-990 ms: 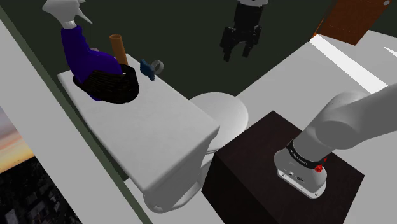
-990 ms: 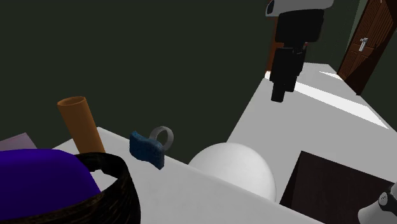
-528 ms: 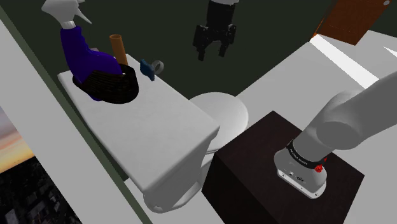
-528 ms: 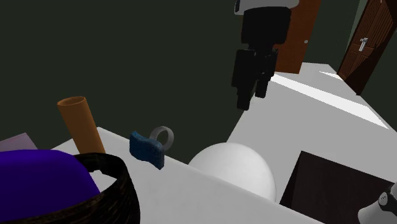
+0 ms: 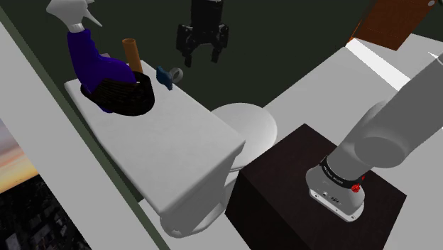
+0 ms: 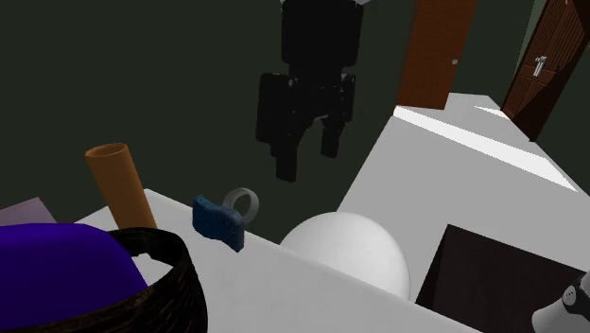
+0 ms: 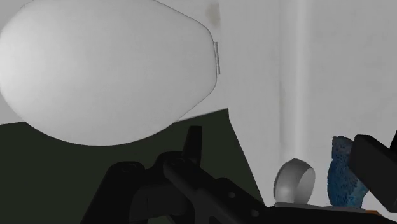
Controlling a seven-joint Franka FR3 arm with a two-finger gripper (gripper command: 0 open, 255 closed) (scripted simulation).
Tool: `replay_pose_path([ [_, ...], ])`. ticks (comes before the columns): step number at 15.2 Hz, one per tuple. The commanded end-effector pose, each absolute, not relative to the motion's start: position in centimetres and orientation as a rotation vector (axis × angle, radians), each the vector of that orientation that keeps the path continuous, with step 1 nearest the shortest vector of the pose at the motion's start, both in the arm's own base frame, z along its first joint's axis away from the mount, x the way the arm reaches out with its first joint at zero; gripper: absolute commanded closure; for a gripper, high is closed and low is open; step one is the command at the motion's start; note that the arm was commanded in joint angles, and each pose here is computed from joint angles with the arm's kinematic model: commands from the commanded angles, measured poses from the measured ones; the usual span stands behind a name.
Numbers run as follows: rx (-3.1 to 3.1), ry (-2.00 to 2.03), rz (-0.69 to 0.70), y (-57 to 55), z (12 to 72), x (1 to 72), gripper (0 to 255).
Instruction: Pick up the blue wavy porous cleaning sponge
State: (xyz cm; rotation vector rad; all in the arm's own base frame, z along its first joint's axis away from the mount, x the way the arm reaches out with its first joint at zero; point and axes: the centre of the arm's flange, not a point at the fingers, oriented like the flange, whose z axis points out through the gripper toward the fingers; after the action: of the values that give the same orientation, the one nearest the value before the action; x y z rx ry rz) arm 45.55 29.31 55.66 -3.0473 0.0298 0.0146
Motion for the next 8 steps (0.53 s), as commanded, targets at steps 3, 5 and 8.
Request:
replay_pose_path([
  [3, -3.035, 0.0, -0.005, 34.0, 55.9, 47.8, 0],
  [5, -3.029, -0.016, -0.015, 36.3, 56.1, 48.8, 0],
  [8, -3.025, -0.027, -0.022, 38.0, 55.7, 49.5, 0],
])
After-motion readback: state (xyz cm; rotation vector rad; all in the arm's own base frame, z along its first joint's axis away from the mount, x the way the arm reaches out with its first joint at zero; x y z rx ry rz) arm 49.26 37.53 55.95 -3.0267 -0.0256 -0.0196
